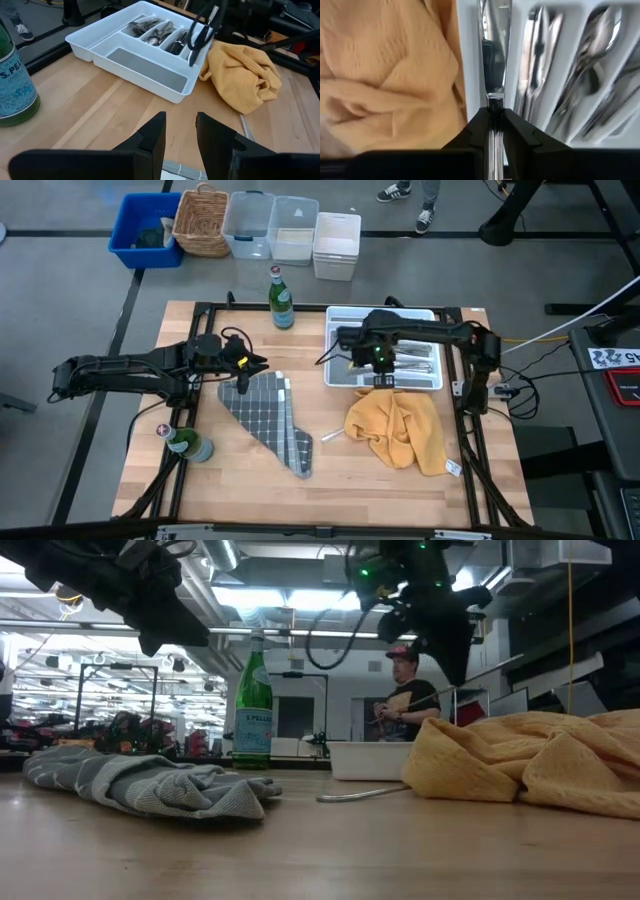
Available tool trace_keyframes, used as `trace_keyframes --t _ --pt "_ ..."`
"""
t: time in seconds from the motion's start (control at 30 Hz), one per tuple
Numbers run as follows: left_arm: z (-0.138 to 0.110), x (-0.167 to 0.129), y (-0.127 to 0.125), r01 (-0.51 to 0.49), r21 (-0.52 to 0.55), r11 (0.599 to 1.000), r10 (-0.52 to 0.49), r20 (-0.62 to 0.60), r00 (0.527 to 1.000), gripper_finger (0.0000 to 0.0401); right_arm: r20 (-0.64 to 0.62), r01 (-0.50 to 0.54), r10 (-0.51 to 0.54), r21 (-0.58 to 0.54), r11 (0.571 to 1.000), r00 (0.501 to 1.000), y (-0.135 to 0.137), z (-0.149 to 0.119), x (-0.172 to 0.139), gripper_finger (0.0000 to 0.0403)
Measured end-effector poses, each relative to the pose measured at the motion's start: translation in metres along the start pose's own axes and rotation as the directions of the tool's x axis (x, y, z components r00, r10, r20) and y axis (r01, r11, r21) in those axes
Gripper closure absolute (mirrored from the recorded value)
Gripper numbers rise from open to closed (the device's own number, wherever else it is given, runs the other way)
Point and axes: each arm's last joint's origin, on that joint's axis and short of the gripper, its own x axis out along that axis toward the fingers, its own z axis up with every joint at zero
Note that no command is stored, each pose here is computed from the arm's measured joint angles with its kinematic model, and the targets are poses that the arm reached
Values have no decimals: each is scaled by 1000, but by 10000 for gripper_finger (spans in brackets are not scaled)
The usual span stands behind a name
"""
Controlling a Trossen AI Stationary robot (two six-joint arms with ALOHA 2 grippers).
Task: Sort silverware
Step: Put the silver knife into the cutlery tray
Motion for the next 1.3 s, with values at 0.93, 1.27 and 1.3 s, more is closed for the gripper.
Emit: trace_keyframes --t 0.93,1.27,1.3 --pt "0 0 0 -2 -21 1000 2 0 1000 306 -139 -151 163 95 984 977 -46 -76 46 359" --pt "0 0 0 -5 -24 1000 5 1 1000 306 -53 -98 101 60 993 993 -56 -71 28 359" --pt "0 0 0 -7 -24 1000 7 2 1000 306 -34 -96 98 65 993 995 -57 -70 30 359"
